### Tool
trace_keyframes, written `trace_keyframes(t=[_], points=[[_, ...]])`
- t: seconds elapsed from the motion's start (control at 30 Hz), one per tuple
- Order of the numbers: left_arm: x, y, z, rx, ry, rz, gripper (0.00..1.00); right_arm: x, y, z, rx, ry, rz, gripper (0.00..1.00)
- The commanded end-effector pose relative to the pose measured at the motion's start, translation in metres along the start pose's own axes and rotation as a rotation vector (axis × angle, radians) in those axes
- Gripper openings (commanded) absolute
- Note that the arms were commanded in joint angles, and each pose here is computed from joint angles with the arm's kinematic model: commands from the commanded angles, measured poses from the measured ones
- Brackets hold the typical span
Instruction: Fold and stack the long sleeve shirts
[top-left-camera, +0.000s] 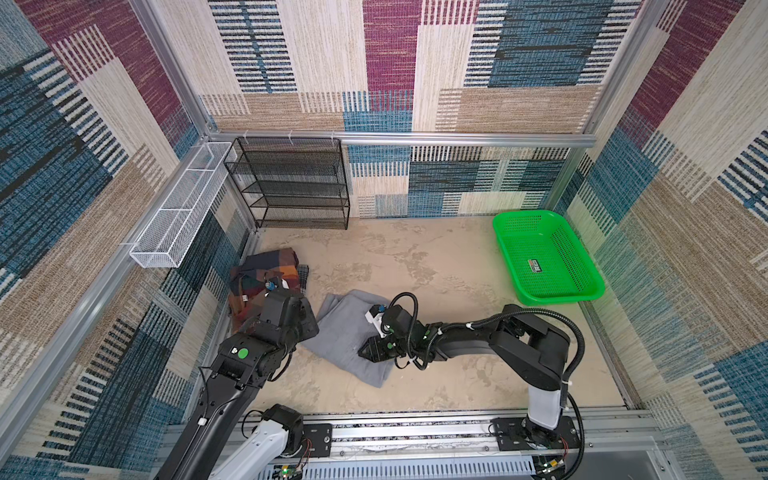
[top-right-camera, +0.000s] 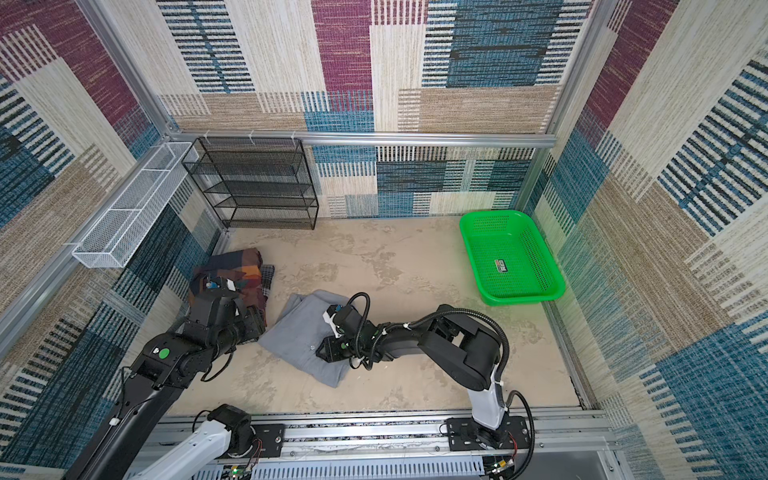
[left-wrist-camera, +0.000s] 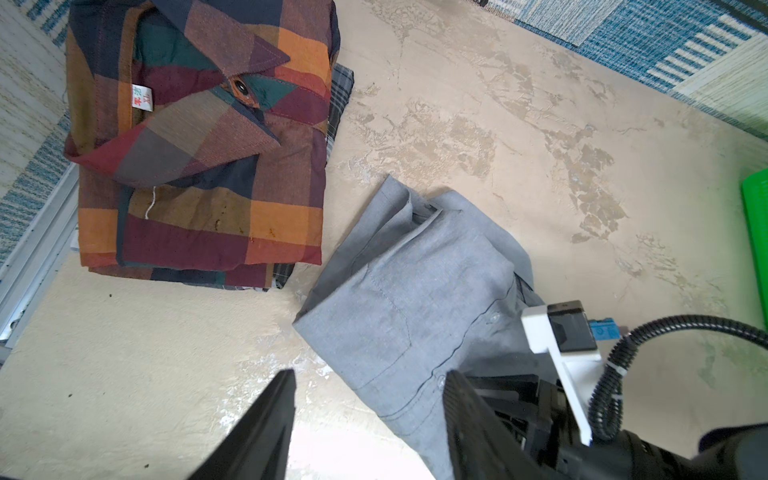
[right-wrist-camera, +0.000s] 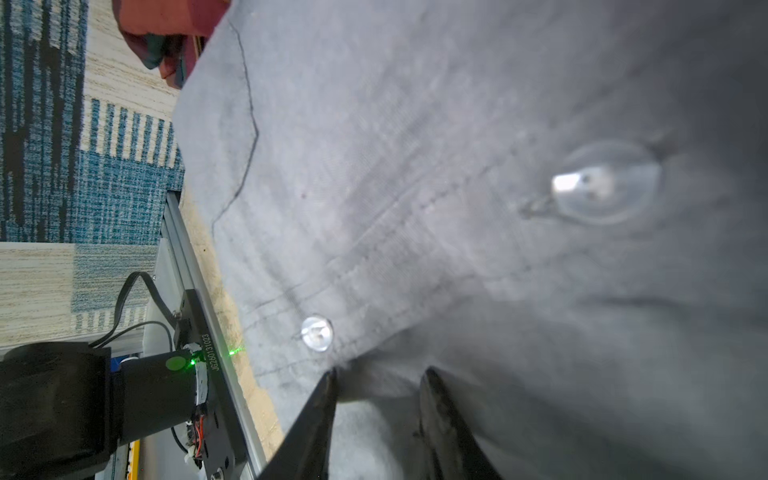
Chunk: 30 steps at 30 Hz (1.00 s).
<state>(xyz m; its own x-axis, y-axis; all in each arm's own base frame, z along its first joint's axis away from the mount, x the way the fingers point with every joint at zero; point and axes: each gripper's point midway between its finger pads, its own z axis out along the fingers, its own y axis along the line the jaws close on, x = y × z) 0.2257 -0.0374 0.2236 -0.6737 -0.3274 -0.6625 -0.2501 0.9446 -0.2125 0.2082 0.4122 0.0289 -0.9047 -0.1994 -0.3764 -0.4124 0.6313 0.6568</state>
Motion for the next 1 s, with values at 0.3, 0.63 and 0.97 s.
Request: trace_keyframes(t=[0.3, 0.63, 0.97], points=[[0.018, -0.019, 0.021, 0.096, 0.06, -0.059, 0.6, 0.042, -0.095, -0.112, 0.281, 0.013, 0.039, 0.37], [0.027, -0.062, 0.05, 0.249, 0.151, -0.045, 0.61, 0.003, -0.067, -0.191, 0.298, -0.167, 0.077, 0.64], [0.015, -0.14, 0.102, 0.322, 0.329, 0.154, 0.61, 0.031, -0.098, -0.219, 0.301, -0.236, 0.297, 0.77]])
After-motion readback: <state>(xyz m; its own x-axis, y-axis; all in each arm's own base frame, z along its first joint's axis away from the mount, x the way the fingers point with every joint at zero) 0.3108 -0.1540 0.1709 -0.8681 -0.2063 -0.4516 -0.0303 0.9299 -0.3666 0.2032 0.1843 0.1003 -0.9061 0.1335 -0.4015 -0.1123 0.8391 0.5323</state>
